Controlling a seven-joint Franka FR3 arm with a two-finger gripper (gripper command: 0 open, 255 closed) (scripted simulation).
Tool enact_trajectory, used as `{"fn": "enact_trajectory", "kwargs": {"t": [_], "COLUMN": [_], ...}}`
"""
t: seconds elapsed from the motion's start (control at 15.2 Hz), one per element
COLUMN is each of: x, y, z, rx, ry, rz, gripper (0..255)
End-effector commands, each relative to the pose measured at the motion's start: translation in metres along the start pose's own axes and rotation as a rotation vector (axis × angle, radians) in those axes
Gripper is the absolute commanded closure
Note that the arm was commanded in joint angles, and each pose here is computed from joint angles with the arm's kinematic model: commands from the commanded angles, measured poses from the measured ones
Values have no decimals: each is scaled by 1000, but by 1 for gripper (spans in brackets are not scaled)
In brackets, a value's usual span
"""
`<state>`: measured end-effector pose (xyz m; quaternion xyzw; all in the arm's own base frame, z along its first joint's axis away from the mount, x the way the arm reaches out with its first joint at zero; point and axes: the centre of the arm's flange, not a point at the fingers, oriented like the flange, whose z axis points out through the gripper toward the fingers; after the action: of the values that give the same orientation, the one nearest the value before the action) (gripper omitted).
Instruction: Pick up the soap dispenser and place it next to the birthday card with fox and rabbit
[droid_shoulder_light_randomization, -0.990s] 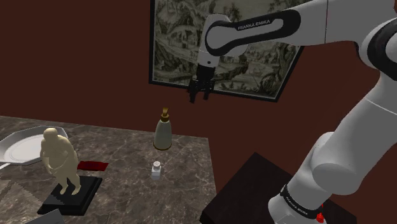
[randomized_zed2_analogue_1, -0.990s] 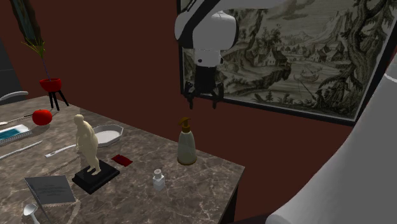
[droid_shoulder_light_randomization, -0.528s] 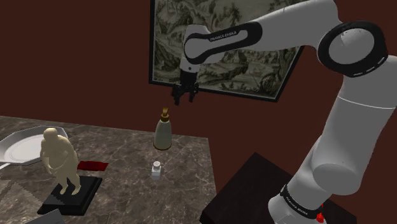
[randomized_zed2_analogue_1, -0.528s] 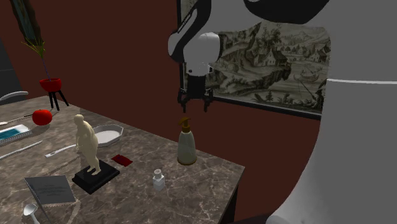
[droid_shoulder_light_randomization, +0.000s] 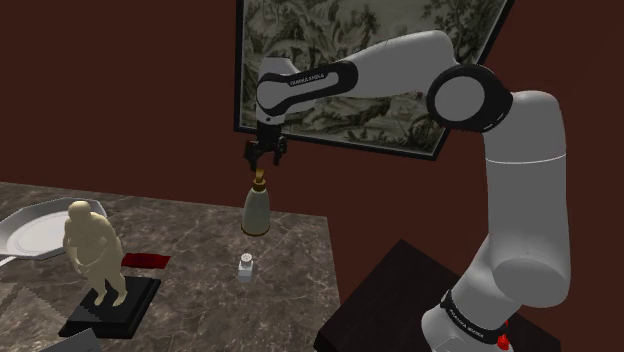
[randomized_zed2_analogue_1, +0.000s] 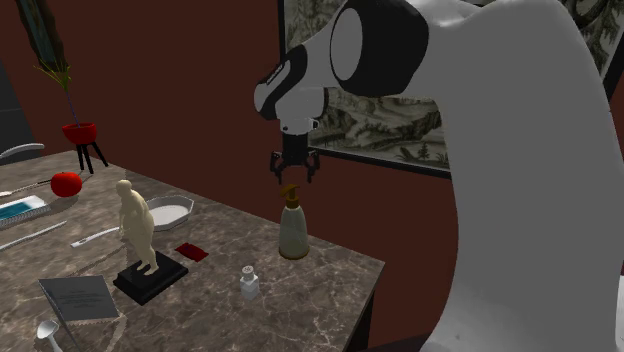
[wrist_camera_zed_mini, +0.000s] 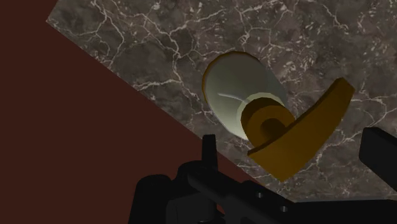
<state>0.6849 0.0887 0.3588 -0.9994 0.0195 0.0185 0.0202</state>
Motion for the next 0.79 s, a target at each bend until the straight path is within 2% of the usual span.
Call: {"fn": "enact_trajectory", "kwargs": {"t": [0.0,0.46,0.73], "x": [18,18,18], "y": [-5,-4,-4], "z": [7,44,47], "rx": [-4,-4,-4], "ry": [1,1,1], "rz": [2,2,2], "gripper": [0,0,0]}}
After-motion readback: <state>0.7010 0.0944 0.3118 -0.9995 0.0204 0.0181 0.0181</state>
